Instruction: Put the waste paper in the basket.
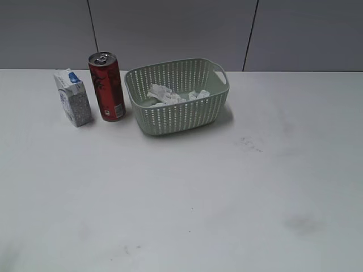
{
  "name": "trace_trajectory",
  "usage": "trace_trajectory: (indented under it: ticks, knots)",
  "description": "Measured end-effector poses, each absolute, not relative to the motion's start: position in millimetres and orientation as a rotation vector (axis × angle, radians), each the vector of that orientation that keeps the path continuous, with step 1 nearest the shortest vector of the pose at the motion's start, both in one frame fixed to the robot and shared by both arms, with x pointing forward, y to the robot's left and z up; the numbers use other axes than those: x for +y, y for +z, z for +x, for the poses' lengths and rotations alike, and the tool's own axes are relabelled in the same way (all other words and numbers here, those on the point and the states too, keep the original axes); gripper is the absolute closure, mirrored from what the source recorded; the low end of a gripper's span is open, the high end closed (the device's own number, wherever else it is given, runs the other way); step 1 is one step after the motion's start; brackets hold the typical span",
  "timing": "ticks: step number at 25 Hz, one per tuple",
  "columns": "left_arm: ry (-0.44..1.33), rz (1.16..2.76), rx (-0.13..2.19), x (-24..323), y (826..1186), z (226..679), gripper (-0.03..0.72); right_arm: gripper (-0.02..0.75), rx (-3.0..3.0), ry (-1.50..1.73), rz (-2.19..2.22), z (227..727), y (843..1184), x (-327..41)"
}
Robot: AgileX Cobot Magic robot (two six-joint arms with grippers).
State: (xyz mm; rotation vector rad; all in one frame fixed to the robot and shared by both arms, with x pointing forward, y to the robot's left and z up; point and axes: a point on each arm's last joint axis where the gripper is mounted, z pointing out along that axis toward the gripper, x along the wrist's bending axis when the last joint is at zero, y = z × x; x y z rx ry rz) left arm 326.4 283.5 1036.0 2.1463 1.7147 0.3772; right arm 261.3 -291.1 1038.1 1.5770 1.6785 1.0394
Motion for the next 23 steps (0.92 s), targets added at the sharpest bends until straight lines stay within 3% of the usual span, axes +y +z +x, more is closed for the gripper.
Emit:
trace_trajectory:
  ticks: [12, 23]
  knots:
    - [0.695, 1.830, 1.487, 292, 1054, 270, 0.117, 0.168, 1.679, 1.040, 1.577, 261, 1038, -291]
    - [0.853, 1.660, 1.338, 298, 1057, 233, 0.134, 0.168, 1.679, 1.040, 1.578, 261, 1038, -291]
